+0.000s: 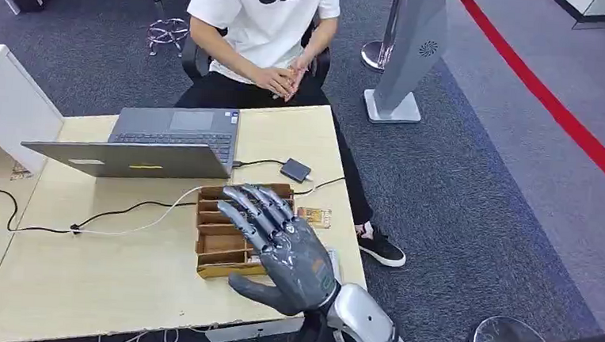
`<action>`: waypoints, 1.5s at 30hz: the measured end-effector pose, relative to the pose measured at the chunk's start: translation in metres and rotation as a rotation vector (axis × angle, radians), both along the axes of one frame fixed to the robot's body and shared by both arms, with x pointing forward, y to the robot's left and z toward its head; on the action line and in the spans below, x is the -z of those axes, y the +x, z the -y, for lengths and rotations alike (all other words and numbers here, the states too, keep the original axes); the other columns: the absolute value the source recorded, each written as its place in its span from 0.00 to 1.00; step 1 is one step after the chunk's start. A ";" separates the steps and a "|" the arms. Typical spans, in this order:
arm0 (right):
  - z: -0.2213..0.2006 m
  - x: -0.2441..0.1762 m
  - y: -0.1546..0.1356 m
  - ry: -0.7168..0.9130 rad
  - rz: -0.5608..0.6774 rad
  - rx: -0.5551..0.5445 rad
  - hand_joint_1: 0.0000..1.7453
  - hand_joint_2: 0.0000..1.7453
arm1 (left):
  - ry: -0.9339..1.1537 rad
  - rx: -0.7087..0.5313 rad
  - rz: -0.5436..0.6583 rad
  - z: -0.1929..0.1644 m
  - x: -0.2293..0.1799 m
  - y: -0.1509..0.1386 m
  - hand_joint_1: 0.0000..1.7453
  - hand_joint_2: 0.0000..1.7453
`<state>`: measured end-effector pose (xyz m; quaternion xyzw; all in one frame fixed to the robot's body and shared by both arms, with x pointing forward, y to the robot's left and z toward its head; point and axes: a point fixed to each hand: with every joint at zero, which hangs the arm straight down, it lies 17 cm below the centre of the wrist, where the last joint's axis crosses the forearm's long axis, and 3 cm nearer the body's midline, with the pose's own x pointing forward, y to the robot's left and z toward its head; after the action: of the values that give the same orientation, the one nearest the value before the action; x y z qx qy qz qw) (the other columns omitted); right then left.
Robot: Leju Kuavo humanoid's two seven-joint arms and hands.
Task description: Pass the card to the sensor for recognition and then transmit it.
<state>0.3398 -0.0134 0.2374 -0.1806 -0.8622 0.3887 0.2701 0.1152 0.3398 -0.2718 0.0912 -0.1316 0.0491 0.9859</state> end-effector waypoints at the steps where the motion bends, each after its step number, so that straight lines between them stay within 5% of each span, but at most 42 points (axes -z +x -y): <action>1: 0.000 0.005 -0.001 -0.008 -0.008 0.001 0.00 1.00 | 0.001 -0.001 0.000 0.000 0.000 0.000 0.00 1.00; 13: 0.004 0.028 0.000 -0.050 -0.053 0.014 0.00 1.00 | 0.001 -0.006 -0.001 -0.001 0.000 -0.001 0.00 1.00; 17: -0.002 0.136 0.045 -0.500 -0.230 0.180 0.00 1.00 | -0.020 -0.004 0.010 0.002 -0.001 0.006 0.00 1.00; 26: 0.001 0.219 0.057 -0.663 -0.340 0.188 0.00 1.00 | -0.020 0.006 0.004 0.000 -0.001 0.004 0.00 1.00; 45: -0.006 0.203 0.056 -0.615 -0.295 0.194 0.00 1.00 | -0.014 0.000 0.001 -0.002 -0.001 0.002 0.00 1.00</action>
<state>0.3954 -0.0076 0.0341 -0.2764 -0.6352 0.6247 0.3603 0.1177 0.3418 -0.2711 0.0842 -0.1319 0.0499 0.9864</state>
